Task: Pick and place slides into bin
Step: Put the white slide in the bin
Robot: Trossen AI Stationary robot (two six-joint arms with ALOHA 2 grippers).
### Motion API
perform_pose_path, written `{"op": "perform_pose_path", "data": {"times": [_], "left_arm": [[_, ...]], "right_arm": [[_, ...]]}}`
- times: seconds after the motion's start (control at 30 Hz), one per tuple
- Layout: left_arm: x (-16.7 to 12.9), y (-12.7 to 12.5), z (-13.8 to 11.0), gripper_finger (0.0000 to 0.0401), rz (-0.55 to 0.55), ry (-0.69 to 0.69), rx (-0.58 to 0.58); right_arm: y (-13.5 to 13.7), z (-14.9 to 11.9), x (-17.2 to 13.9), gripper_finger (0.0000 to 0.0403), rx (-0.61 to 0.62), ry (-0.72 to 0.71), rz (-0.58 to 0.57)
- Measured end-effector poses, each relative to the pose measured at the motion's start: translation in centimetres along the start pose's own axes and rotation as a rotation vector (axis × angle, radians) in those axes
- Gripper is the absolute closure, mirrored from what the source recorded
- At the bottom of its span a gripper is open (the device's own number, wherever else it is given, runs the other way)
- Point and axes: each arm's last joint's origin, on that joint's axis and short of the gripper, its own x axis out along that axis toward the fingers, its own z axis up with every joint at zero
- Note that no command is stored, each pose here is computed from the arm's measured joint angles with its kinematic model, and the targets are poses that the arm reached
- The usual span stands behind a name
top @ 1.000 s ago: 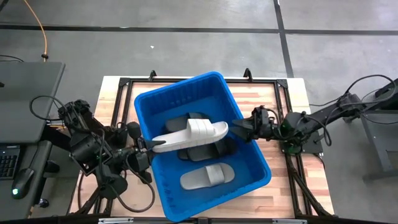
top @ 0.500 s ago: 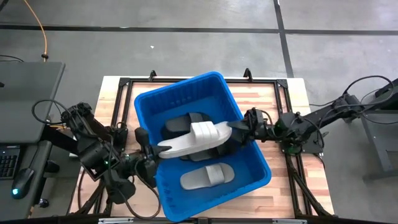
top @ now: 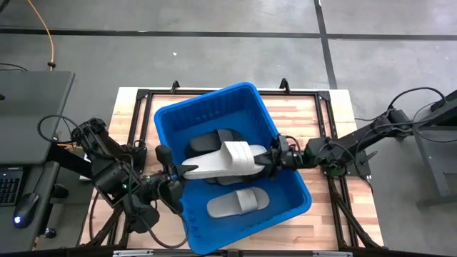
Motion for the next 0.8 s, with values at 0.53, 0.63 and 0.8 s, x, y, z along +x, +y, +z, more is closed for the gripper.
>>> {"op": "perform_pose_path", "data": {"times": [0.53,0.63,0.8], "left_arm": [[-0.7,1.4,-3.3,0.0218,-0.027,0.220,-0.397],[-0.8,1.6,-3.5,0.0178,-0.047,0.239,-0.427],[-1.5,3.2,-3.7,0.0136,-0.041,0.215,-0.573]], "right_arm": [[-0.2,-2.5,-2.7,0.0398,-0.098,-0.091,-0.105],[0.0,-2.9,-3.8,0.0398,-0.124,-0.123,-0.141],[1.1,-3.6,-5.9,0.0398,-0.195,-0.138,-0.223]]}}
